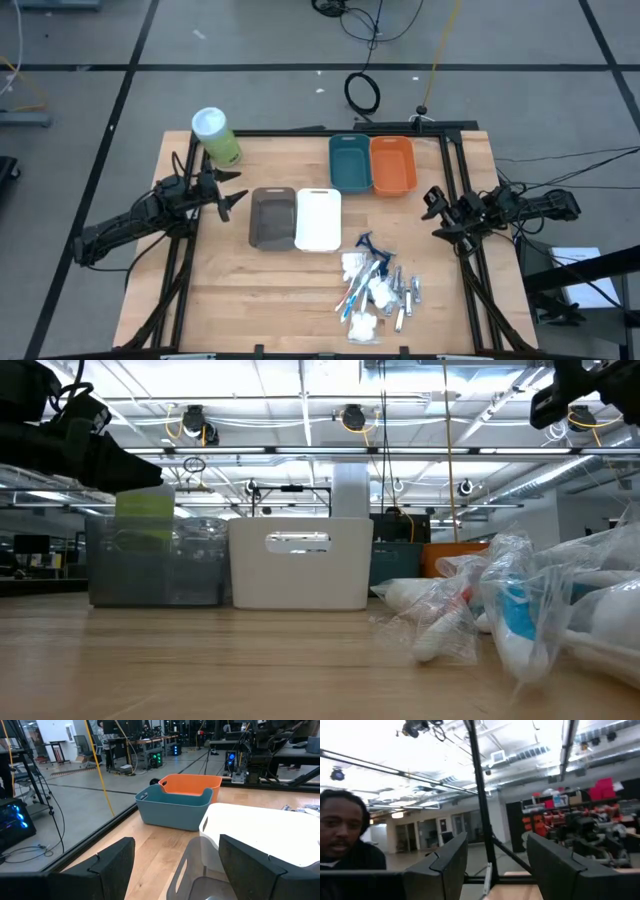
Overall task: Pick & Place Travel size toiletries
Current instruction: Put the blue razor into the black bin
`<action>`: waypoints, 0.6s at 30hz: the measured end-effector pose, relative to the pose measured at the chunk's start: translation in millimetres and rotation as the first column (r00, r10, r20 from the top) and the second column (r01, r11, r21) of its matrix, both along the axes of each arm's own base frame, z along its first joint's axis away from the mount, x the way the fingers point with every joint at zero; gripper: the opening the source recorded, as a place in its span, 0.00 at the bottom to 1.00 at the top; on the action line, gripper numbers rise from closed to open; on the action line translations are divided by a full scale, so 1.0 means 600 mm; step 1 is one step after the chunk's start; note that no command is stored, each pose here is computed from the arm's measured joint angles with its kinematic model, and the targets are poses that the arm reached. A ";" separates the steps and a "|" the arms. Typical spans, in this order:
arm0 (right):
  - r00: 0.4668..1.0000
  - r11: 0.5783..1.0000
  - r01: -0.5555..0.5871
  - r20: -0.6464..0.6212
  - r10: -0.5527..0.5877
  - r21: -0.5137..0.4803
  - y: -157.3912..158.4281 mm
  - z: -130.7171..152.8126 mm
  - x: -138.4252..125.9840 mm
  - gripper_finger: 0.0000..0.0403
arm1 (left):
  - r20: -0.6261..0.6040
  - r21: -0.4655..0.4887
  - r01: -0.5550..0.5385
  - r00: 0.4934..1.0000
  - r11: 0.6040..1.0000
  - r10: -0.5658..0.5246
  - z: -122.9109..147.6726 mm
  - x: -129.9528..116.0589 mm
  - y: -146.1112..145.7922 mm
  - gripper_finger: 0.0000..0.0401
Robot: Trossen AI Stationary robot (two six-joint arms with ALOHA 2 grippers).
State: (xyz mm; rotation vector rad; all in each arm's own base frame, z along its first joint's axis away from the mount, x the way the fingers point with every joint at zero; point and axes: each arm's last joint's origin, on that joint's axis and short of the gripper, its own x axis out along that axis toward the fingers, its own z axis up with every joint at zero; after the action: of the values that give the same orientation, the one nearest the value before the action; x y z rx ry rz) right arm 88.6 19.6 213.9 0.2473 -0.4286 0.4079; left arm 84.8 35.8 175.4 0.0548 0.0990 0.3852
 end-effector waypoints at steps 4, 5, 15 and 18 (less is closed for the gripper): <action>1.000 0.999 0.029 -0.005 -0.030 -0.018 -0.001 -0.002 0.001 0.48 | 0.000 0.000 0.000 1.000 1.000 0.000 0.000 0.000 0.000 0.71; 0.999 0.999 0.035 -0.001 -0.035 -0.028 -0.001 -0.002 0.001 0.48 | 0.000 0.000 0.000 1.000 1.000 0.000 0.000 0.000 0.000 0.71; 0.996 0.990 0.086 0.044 -0.081 -0.115 -0.001 -0.001 0.001 0.48 | 0.001 0.001 0.000 1.000 1.000 0.000 0.000 0.000 0.000 0.71; 0.995 0.988 0.090 0.047 -0.084 -0.122 -0.001 -0.001 0.001 0.48 | 0.001 0.001 0.000 1.000 1.000 0.000 0.000 0.000 0.000 0.71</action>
State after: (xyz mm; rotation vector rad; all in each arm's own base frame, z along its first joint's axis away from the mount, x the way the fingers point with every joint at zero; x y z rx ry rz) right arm 89.1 19.1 213.3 0.0988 -0.4516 0.3531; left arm 84.8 35.8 175.7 0.0553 0.0975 0.3853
